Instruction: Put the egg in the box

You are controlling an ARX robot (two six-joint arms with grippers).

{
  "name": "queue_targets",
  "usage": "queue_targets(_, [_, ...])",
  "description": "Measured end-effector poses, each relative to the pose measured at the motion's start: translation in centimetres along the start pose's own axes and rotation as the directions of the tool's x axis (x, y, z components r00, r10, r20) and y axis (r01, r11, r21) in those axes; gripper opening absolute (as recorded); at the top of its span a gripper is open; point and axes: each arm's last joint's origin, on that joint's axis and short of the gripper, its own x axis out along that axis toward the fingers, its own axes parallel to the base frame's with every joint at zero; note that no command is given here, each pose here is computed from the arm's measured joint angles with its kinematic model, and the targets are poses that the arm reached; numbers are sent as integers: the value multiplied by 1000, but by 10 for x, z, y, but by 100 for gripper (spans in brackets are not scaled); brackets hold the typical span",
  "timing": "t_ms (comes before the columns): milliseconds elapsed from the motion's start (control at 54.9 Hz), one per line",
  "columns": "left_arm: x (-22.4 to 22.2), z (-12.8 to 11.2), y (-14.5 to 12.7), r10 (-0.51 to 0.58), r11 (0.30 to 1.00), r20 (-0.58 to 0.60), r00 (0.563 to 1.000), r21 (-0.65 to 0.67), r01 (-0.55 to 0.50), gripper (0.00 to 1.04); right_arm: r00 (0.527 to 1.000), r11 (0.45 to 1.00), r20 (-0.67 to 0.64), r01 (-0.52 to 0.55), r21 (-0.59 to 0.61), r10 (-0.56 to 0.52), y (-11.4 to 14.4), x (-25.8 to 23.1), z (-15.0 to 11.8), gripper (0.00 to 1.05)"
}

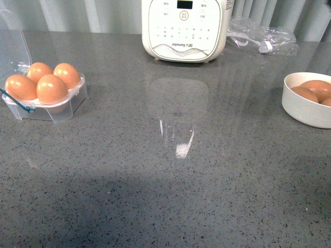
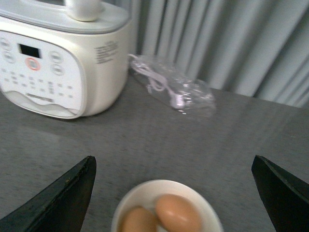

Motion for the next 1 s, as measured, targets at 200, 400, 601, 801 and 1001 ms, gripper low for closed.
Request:
queue_targets(200, [0,0,0,0,1000,0,1000,0,0,98,981,979,8,194,-62,-194,-53,-47,-21,97])
queue_targets(400, [0,0,0,0,1000,0,1000,0,0,98,961,959,9,275,-67,-275,-77,-83,-29,97])
queue_targets(601, [0,0,0,0,1000,0,1000,0,0,98,955,952,22,297,-70,-296,-82,-89,-28,97])
queue_targets(801, [0,0,0,-1,1000,0,1000,0,1,98,992,990,89,79,116,-90,-65,-100,-42,71])
queue_targets(1001, [0,0,0,0,1000,0,1000,0,0,98,993,980,89,64,189,-82,-43,-117,-62,28])
